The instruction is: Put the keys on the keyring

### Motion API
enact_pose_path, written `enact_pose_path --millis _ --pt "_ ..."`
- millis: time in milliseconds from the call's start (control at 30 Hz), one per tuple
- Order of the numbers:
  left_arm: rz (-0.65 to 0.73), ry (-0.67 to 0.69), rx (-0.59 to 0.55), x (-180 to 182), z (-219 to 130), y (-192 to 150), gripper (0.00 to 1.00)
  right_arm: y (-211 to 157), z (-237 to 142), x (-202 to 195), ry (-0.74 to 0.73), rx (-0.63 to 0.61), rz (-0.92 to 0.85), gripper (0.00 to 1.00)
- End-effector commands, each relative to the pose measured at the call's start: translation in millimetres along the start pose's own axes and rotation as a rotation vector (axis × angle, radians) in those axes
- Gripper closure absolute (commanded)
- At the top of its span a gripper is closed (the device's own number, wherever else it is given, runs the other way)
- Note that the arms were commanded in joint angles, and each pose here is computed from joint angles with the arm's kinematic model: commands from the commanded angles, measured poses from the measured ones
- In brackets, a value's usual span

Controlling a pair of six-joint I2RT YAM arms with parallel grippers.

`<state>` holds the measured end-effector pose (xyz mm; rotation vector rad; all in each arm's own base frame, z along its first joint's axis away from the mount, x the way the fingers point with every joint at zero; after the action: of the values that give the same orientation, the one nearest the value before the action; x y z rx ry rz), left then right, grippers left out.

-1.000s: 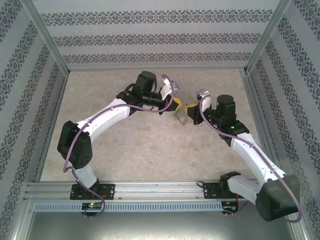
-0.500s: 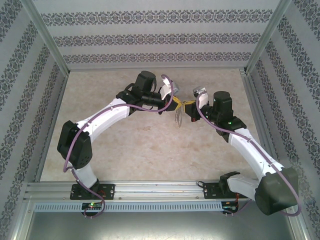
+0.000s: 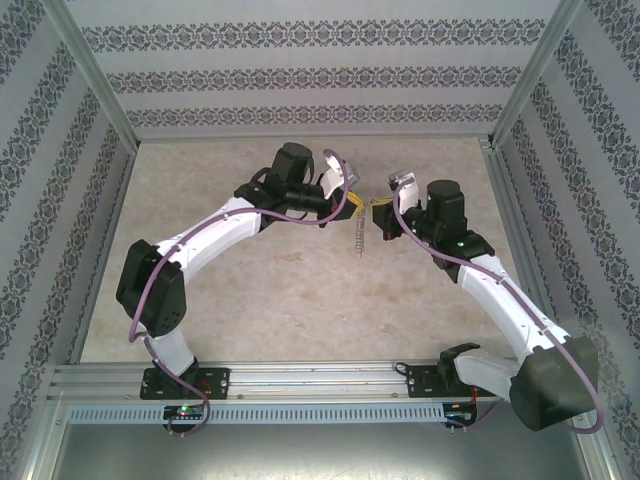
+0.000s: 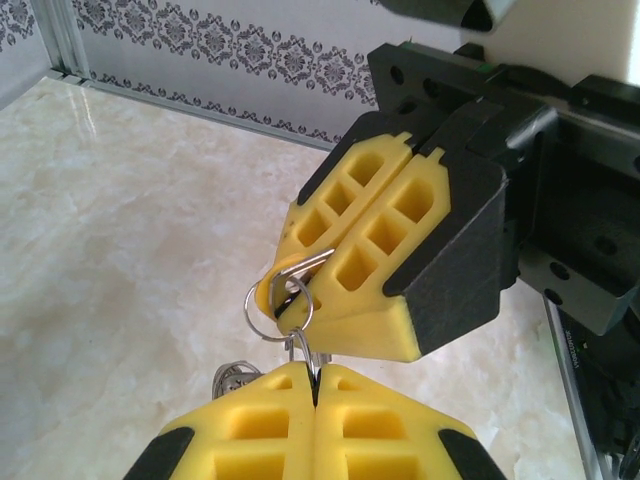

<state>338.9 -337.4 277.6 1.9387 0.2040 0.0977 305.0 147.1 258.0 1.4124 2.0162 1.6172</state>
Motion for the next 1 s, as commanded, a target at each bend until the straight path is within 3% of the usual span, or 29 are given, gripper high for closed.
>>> enact_pose_path --millis 0,67,300,433,533,767,967 --pt "-0.051 -0.032 0.027 -7 3 -16 1.0 35 -12 -6 -0.099 -0.112 0.002 1.0" --pt "-0.056 -0.014 0.023 -6 2 -17 0.93 37 -12 -6 -0.103 -0.113 0.008 1.0" --pt "-0.11 0.128 -0.09 8 -16 -12 0.39 46 -7 -8 -0.117 -0.094 0.024 1.0" --pt "-0.159 0.203 -0.154 15 -33 -12 0.2 50 0 -10 -0.123 -0.084 0.027 1.0" --pt "-0.176 0.261 -0.157 16 -43 -13 0.0 53 8 -12 -0.12 -0.073 0.03 1.0" --pt "-0.211 0.441 -0.17 19 -74 -19 0.0 58 39 -7 -0.074 -0.04 0.033 1.0" --pt "-0.252 0.584 -0.147 27 -98 -33 0.0 66 89 8 -0.013 0.001 0.027 1.0"
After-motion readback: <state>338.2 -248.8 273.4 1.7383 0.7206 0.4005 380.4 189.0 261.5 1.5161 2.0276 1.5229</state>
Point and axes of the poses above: each hand's point on the last joint's axis, 136 mm out from that joint toward the fingers, its own z axis out along the fingers, its own x axis along the line the jaws close on, y = z × x, the point moved 4 cm from there along -z, back along the fingers, and after that the axes turned 8 degrees about z, right-handed, at the moved point
